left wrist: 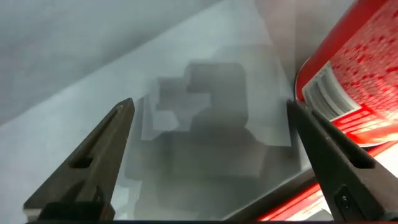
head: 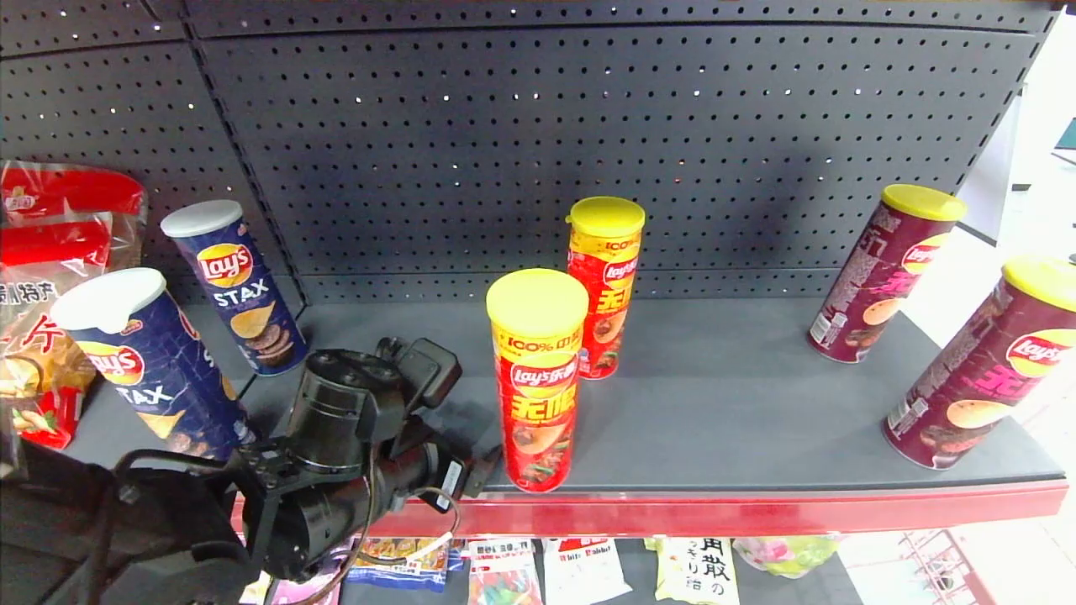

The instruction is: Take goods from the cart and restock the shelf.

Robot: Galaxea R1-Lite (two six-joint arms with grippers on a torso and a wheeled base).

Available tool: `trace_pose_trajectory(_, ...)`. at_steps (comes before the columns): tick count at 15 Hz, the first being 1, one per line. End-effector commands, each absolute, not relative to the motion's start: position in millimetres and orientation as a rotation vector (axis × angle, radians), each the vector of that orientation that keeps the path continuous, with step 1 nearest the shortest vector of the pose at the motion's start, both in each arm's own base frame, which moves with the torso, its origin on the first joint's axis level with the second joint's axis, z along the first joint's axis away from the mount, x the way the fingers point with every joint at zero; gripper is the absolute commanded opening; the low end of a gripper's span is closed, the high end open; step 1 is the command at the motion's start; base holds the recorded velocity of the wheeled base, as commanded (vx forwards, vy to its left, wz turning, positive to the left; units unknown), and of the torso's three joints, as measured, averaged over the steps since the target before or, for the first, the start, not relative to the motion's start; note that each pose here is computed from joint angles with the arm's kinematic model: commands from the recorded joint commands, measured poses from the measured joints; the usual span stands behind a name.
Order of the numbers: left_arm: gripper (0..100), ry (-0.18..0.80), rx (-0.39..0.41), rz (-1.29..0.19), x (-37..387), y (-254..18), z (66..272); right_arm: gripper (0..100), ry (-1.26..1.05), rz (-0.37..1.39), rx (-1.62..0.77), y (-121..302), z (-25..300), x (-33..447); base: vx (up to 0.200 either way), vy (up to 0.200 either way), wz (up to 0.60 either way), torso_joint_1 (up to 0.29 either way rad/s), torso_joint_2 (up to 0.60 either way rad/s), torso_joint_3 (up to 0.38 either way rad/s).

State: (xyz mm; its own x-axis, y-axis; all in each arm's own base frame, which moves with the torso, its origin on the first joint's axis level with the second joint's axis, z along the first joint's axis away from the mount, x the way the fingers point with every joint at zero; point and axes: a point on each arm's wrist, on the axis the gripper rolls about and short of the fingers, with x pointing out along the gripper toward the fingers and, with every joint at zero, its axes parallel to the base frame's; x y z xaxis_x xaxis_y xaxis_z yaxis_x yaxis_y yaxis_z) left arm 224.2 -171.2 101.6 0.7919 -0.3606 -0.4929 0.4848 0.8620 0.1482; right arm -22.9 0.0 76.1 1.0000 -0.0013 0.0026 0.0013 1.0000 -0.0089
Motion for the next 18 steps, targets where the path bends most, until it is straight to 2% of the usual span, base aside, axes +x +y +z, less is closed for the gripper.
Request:
trace_pose_trajectory(1, 100, 0.469, 0.275, -0.460, 227.2, -173.6, 101.2, 100, -0.003, -0.002, -0.009, 0.0, 76.1, -22.9, 0.000, 0.000, 0.00, 0.000, 0.00, 0.000)
trace_pose_trajectory(18, 100, 0.424, 0.266, -0.496, 245.6, -203.6, 104.1, 100, -0.003, 0.000, -0.009, 0.0, 76.1, -22.9, 0.000, 0.000, 0.00, 0.000, 0.00, 0.000)
